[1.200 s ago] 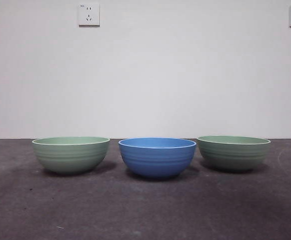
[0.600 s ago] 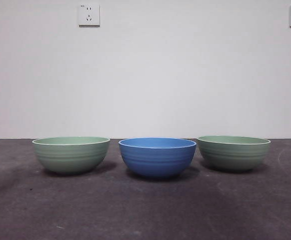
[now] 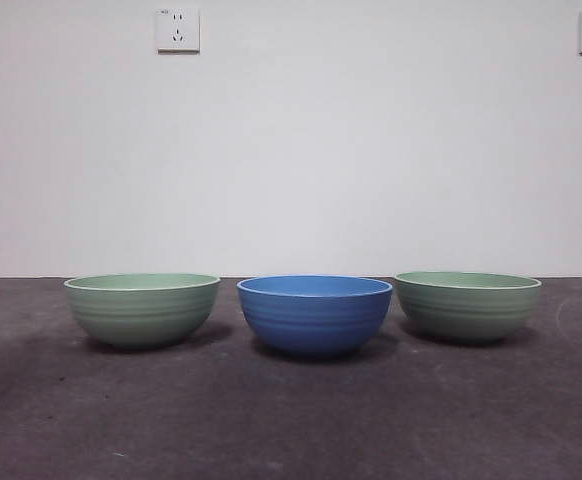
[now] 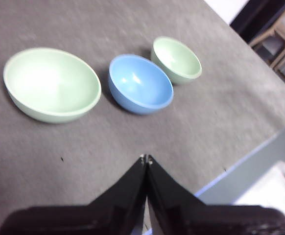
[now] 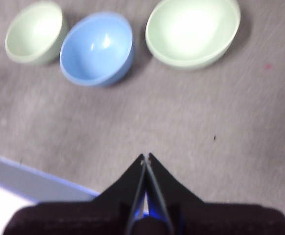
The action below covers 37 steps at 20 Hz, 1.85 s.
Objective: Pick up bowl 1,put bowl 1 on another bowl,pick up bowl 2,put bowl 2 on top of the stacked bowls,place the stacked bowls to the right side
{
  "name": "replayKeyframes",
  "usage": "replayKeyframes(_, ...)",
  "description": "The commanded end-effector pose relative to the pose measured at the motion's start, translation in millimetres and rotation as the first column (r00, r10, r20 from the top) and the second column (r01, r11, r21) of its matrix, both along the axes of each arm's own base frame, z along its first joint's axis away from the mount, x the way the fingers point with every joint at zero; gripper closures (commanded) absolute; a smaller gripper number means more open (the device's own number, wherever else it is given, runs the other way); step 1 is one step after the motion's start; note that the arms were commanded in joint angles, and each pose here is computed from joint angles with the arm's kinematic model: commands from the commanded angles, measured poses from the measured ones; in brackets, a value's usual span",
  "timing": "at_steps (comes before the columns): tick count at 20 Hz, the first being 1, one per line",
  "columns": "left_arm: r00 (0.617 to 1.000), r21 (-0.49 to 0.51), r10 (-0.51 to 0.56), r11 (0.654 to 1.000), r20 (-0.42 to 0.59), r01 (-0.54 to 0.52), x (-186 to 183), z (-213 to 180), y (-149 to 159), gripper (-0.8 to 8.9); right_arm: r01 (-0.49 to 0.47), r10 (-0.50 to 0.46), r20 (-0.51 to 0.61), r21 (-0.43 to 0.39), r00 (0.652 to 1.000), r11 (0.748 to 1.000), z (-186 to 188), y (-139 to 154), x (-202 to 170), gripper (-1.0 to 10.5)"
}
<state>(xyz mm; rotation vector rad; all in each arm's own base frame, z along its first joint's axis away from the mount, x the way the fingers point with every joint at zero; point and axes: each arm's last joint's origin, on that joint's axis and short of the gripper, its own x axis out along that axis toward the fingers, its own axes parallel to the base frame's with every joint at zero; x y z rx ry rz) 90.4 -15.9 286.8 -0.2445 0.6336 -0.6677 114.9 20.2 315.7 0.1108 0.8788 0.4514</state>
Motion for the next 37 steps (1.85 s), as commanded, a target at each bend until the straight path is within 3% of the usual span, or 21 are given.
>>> replayKeyframes(1,0.999,0.038,-0.039,0.999,0.011,0.039,-0.1,1.5,0.0,8.20,-0.036,0.036,-0.001,-0.022,0.999,0.999,-0.5,0.6,2.3,9.6)
replayKeyframes(7,0.999,0.038,-0.037,0.999,0.000,0.037,0.8,1.2,0.1,7.92,-0.033,0.033,-0.005,-0.024,0.999,0.999,-1.0,0.6,4.1,9.3)
replayKeyframes(8,0.999,0.035,-0.035,0.999,-0.003,0.035,0.8,1.2,0.1,7.29,-0.033,0.033,-0.004,-0.024,0.999,0.999,-1.0,0.6,4.1,9.1)
replayKeyframes(11,1.000,0.038,-0.029,0.999,-0.005,0.029,0.9,1.1,0.2,3.57,-0.023,0.022,-0.010,-0.015,1.000,1.000,-1.0,0.6,4.0,6.9)
replayKeyframes(12,1.000,0.043,-0.022,0.999,-0.006,0.023,1.0,1.0,0.4,2.72,-0.017,0.017,-0.013,-0.011,1.000,1.000,-1.0,0.6,4.0,6.0)
replayKeyframes(13,1.000,0.050,-0.012,0.999,-0.008,0.013,1.1,0.8,0.7,2.53,-0.013,0.013,-0.016,-0.008,1.000,1.000,-1.0,0.7,4.1,5.1)
replayKeyframes(16,1.000,0.051,-0.010,0.999,-0.009,0.010,1.1,0.8,0.7,2.51,-0.012,0.011,-0.017,-0.006,1.000,1.000,-1.0,0.7,4.1,3.7)
replayKeyframes(26,1.000,0.052,-0.004,0.999,-0.009,0.004,1.3,1.0,0.8,2.51,0.024,-0.023,-0.023,0.019,0.999,1.000,-1.3,1.3,12.5,3.8)
replayKeyframes(37,1.000,0.052,-0.004,0.999,-0.012,0.005,1.1,0.8,0.8,2.51,0.142,-0.142,-0.010,0.046,0.990,0.989,-18.4,5.5,83.9,3.8)
